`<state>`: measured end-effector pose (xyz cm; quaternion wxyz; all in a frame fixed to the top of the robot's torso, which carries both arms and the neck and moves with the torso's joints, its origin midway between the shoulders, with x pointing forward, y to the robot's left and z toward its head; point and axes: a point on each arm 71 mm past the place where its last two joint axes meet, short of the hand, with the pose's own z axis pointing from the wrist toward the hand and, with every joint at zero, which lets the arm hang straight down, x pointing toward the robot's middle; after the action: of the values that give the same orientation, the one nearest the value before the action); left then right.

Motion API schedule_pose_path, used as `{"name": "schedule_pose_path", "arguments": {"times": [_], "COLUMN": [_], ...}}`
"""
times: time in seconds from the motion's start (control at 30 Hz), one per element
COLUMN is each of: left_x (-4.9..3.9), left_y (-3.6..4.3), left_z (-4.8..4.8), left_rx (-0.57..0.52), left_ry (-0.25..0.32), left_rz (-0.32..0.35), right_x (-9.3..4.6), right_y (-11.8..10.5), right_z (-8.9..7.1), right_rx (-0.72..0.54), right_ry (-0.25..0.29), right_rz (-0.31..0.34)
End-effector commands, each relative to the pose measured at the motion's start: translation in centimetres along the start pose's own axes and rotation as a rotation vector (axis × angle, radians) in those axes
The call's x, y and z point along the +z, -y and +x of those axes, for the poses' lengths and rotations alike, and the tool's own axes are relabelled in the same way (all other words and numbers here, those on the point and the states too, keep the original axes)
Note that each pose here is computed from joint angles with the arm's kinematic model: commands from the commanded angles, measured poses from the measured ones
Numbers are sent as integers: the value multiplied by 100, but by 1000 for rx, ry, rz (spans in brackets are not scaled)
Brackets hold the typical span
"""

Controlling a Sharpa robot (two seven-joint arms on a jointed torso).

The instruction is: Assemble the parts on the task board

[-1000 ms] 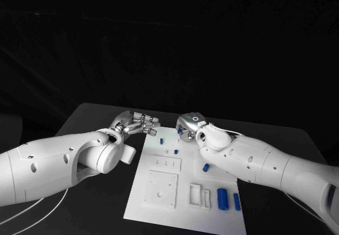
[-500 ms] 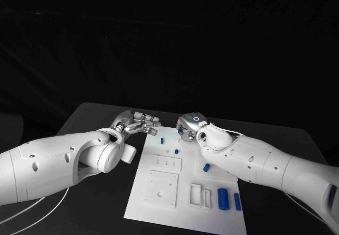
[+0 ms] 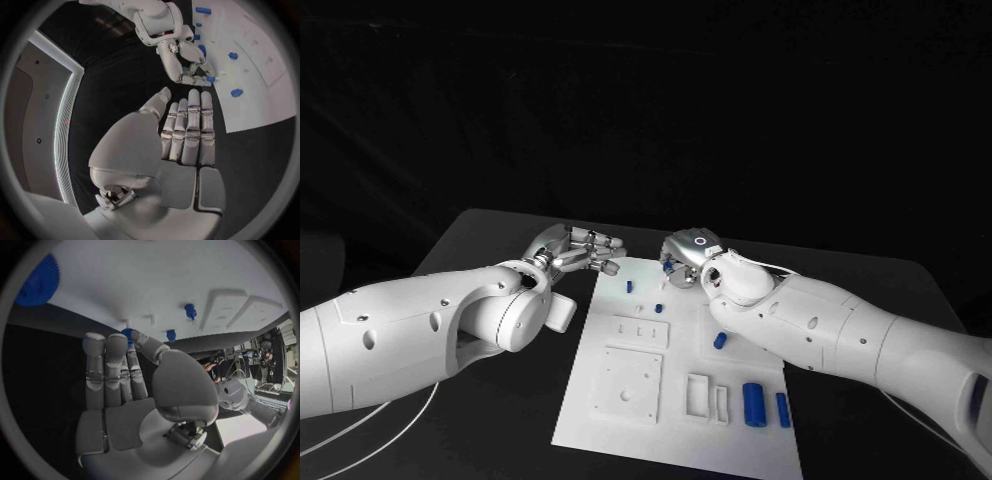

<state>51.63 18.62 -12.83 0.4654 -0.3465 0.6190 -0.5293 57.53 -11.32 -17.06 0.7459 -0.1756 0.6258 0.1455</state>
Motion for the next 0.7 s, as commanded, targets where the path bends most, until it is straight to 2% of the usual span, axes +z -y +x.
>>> {"name": "schedule_pose_path", "arguments": {"times": [0.03, 0.7], "left_x": [4, 0], "left_y": [19, 16], "left_z": [6, -4], "left_rx": [1, 1], "left_ry": [-9, -6], "left_rz": [9, 8], "right_x": [-41, -48], "right_y": [17, 31], "right_z": [107, 113], "right_rx": [-24, -12], "right_ry": [-59, -51], "right_rz": [8, 12]}}
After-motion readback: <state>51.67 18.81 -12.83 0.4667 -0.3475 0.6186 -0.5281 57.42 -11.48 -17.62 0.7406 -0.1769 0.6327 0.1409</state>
